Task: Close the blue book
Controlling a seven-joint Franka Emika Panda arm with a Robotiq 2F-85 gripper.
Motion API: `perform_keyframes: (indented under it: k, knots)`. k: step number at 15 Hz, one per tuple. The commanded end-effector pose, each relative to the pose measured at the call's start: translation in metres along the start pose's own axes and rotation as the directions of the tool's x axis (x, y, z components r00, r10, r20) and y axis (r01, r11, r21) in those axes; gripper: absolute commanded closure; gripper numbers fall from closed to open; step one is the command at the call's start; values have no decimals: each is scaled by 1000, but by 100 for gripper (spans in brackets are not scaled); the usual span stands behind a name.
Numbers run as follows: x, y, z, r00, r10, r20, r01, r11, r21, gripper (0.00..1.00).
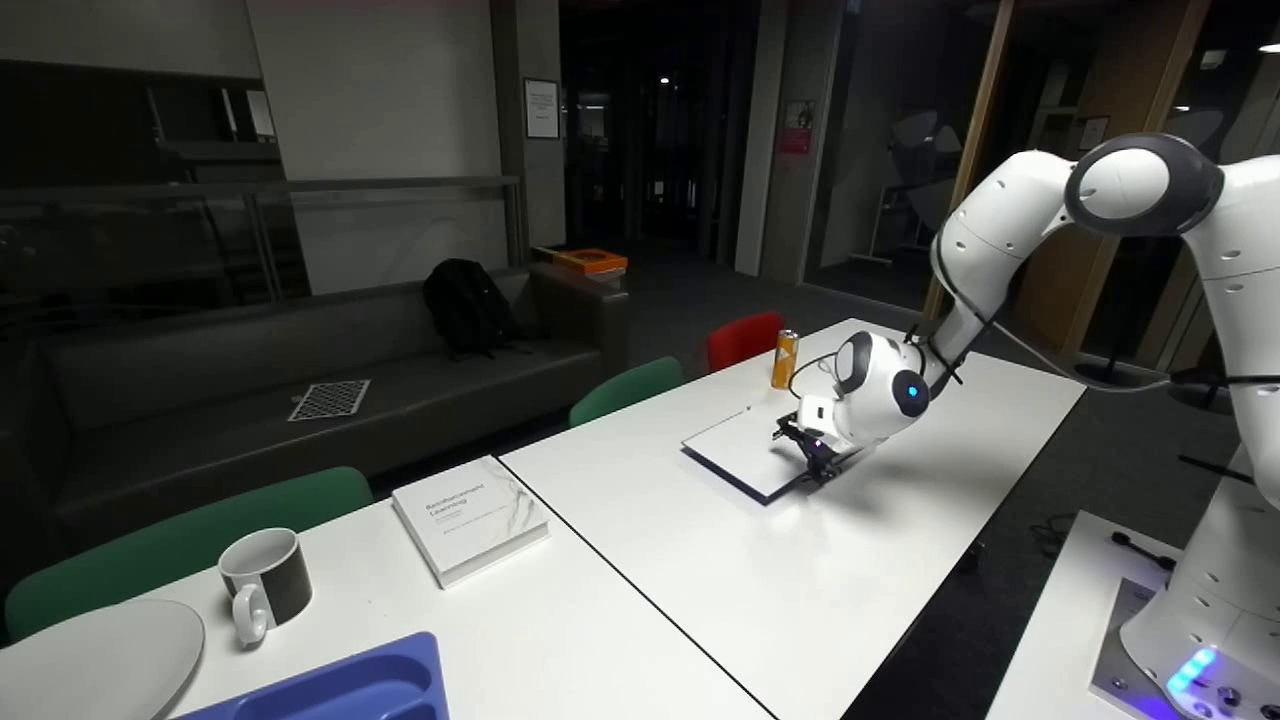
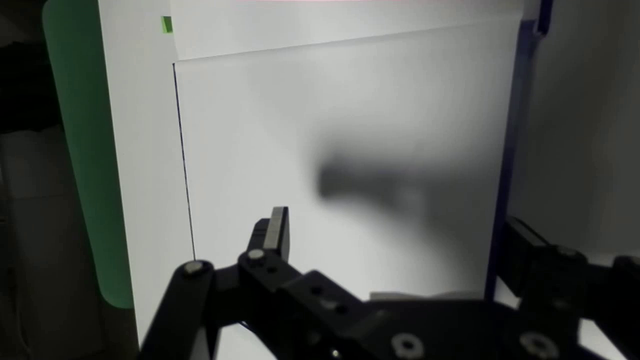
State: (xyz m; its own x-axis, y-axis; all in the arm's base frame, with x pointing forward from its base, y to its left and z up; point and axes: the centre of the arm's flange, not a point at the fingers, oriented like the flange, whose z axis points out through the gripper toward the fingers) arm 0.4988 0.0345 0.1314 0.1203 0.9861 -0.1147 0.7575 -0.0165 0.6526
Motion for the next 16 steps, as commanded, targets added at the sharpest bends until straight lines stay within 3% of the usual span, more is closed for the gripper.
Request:
perform_keyframes:
  k: [1, 9, 16]
  knots:
    - [-12, 8, -24, 999, 40, 1, -39, 995, -94, 0]
    - [-22, 19, -51, 991, 134, -19, -135, 969, -209, 0]
    - [-23, 27, -70, 973, 229, -30, -229, 941, -248, 0]
